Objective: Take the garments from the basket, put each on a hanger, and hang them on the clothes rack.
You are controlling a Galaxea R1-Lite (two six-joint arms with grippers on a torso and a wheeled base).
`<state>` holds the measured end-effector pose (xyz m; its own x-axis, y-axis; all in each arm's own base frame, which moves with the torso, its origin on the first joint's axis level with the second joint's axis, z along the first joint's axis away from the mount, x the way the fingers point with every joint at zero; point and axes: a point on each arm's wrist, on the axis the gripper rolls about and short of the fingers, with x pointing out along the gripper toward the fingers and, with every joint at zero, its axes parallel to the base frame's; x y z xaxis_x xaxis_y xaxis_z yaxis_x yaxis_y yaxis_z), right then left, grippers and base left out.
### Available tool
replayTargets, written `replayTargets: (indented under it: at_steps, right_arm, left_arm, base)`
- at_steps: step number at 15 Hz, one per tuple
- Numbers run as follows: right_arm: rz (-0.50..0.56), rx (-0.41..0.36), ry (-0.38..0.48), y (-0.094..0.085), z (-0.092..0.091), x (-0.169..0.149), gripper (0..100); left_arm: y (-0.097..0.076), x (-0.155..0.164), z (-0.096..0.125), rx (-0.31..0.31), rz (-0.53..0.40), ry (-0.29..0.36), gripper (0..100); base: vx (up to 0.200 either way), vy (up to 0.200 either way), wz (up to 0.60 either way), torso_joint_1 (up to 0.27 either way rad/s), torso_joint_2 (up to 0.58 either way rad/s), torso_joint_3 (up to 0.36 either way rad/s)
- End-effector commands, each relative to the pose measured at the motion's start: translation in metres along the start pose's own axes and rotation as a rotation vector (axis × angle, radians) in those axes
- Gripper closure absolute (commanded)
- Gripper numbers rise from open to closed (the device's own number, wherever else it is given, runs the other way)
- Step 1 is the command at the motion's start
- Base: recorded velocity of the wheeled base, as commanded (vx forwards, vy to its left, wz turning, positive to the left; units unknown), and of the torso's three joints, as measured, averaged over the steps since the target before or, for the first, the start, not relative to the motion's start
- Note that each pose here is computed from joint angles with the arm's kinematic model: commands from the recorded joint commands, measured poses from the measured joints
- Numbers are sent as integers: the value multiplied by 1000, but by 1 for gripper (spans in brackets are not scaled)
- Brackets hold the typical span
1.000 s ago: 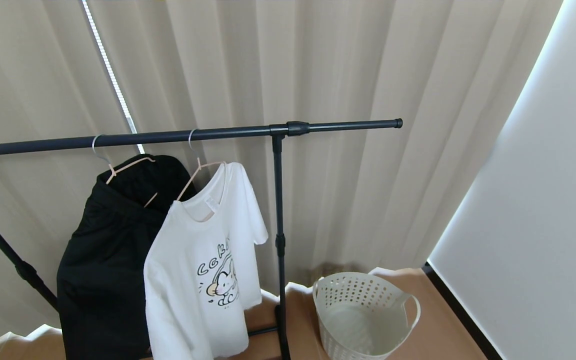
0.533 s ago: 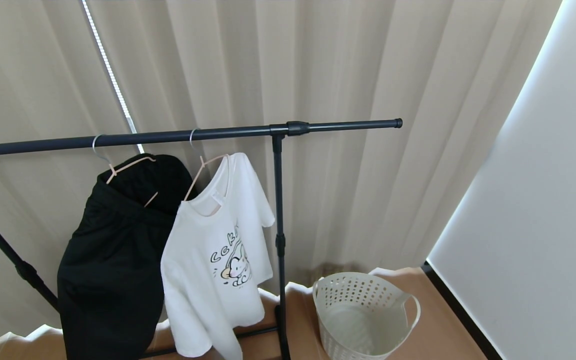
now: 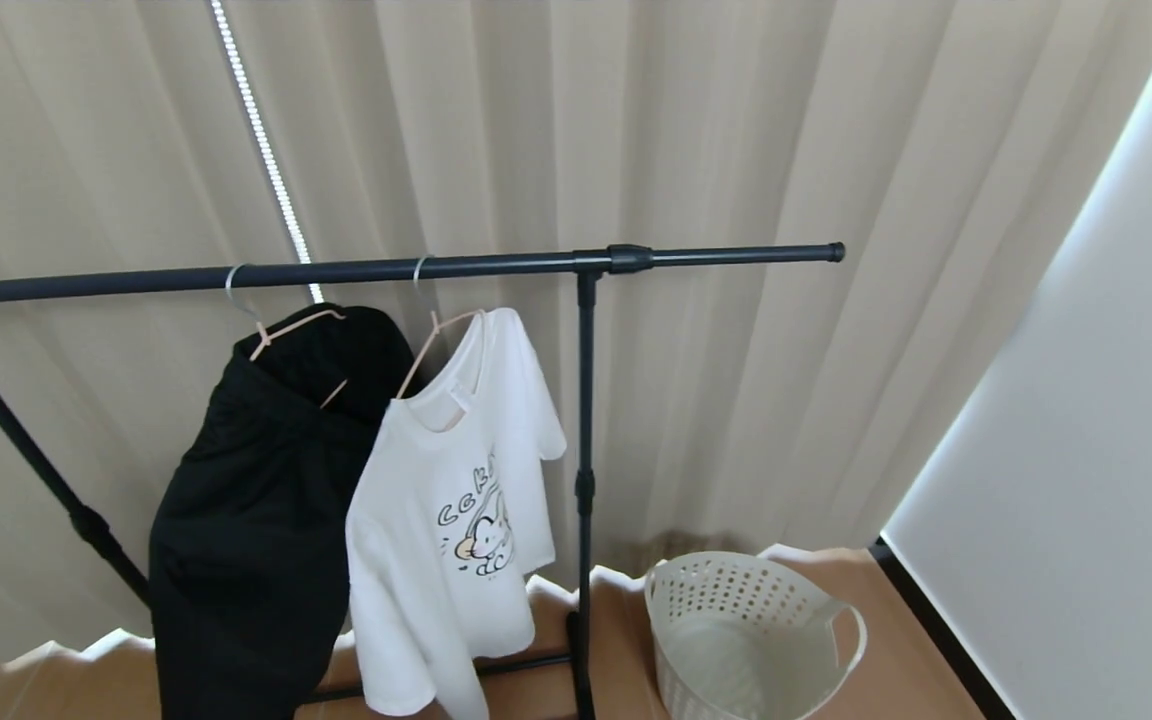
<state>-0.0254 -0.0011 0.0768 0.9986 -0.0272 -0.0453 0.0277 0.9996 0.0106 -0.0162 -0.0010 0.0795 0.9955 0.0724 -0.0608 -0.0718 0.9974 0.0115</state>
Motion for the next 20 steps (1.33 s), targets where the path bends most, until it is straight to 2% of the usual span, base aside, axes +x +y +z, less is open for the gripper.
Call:
replayTargets:
  at_steps: [1,20]
  right_arm:
    - [1,2,-2,0,0,0,0]
    - [4,0,-2,0,0,0,0]
  left_arm:
    - [0,0,0,-1,1,5,0]
    - [0,0,0,-1,1,5,0]
  base:
    - [0,0,0,0,0,0]
    - [0,0,0,0,0,0]
